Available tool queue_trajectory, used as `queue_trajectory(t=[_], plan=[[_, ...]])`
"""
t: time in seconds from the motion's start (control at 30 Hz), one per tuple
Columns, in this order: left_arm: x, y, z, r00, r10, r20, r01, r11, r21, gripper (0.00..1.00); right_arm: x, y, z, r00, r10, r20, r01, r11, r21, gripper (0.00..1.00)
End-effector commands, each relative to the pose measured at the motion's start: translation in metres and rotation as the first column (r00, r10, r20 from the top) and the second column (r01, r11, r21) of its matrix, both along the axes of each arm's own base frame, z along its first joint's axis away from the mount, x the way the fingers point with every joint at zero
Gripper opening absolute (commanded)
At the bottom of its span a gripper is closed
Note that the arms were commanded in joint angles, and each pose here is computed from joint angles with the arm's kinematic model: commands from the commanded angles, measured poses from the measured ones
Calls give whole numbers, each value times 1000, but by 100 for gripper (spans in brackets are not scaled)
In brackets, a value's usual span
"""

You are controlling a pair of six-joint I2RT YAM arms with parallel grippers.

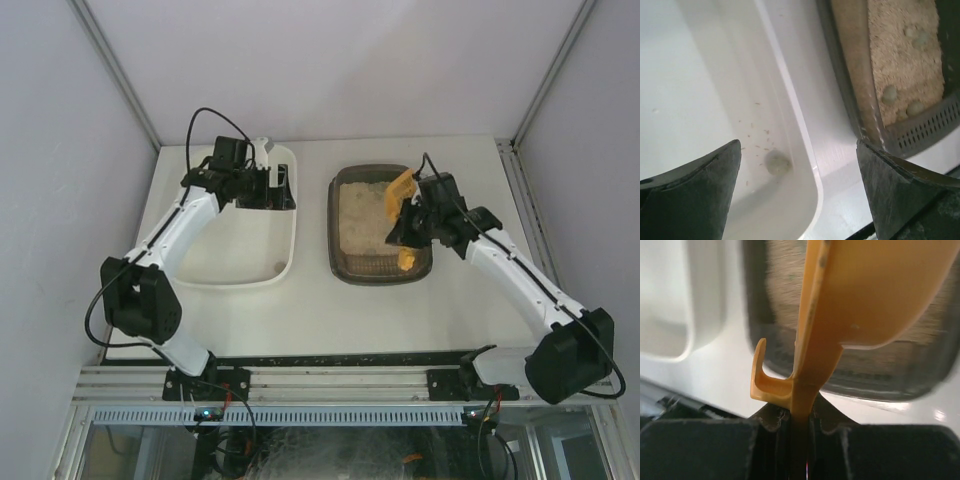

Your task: Clean the litter box

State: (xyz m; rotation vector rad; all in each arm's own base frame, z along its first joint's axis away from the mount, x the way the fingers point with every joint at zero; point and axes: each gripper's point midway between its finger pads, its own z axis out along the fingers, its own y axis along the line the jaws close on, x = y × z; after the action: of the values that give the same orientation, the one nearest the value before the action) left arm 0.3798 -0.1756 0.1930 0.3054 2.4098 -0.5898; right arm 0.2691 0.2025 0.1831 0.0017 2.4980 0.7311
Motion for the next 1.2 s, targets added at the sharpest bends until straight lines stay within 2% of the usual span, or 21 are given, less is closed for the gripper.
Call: queue_trajectory(t=[0.0,0.1,0.2,0.37,0.53,0.77,1.03,1.17], plan=[[29,2,11,968,249,12,-248,967,-64,100,19,-49,-4,994,-111,-21,103,968,-229,0],[42,-24,24,959,284,16,-276,943,-183,100,37,-50,-10,993,-103,-54,81,948,-307,0],[51,-48,26,958,288,-2,-282,937,-208,100,54,-50,-17,993,-90,-78,52,917,-396,0],[66,-73,23,955,292,-58,-297,920,-254,100,84,-62,-32,990,-125,-61,62,789,-611,0],[71,-76,23,955,292,-44,-293,917,-270,100,109,-69,-47,989,-145,-35,74,678,-731,0],[64,-62,17,952,306,-5,-300,928,-220,100,125,-76,-70,986,-162,-38,66,594,-802,0],[57,-55,2,953,304,9,-297,936,-187,100,136,-84,-92,983,-162,-88,30,614,-789,0],[57,-53,-3,951,309,12,-302,936,-181,100,141,-74,-106,983,-127,-133,-1,719,-695,0]])
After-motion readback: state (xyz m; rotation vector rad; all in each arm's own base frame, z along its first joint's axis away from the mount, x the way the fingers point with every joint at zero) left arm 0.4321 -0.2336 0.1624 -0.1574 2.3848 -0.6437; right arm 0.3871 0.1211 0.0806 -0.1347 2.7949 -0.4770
